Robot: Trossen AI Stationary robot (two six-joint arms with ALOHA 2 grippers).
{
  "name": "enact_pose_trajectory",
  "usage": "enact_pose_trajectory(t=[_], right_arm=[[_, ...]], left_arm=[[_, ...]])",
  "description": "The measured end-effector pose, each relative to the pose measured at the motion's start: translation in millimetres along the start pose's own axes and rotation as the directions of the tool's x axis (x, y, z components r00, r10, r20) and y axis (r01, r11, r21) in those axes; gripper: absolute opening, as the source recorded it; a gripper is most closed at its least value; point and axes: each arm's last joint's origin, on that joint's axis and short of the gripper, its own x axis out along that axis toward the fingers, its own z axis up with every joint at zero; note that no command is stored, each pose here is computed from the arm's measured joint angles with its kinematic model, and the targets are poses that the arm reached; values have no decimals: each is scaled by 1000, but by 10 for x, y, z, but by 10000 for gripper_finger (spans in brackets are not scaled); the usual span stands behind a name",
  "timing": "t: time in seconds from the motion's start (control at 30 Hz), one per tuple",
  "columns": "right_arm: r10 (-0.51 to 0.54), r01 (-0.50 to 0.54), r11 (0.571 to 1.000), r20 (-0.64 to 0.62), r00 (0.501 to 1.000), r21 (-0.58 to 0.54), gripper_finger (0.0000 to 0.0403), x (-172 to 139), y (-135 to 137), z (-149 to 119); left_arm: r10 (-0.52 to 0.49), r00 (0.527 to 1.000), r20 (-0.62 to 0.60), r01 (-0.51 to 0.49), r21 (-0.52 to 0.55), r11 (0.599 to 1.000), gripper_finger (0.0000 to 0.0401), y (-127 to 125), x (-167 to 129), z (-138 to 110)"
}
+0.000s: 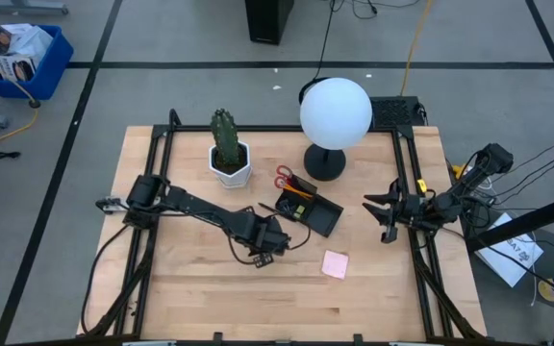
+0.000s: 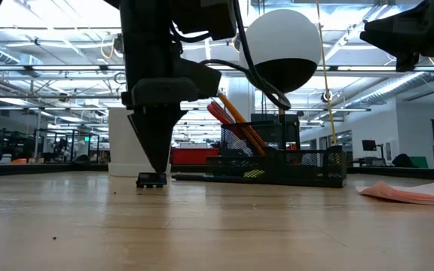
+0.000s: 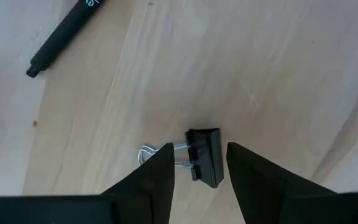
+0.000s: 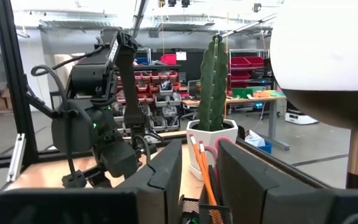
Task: Pick and place office supplies into organizer
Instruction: Put the black binder clip into the black desk organizer
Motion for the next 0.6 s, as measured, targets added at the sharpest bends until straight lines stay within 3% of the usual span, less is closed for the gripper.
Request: enact_pose_trajectory(t=[0.13, 0.6], right_arm=[[0, 0, 999, 0, 1000, -45, 100, 0, 0, 0], [0, 0, 999, 0, 1000, -42, 100, 0, 0, 0]], left_arm=[[15, 1000, -22, -14, 9, 1000, 154, -18, 91, -6], [-7, 998, -66, 7, -7, 1000, 151, 32, 185, 31]])
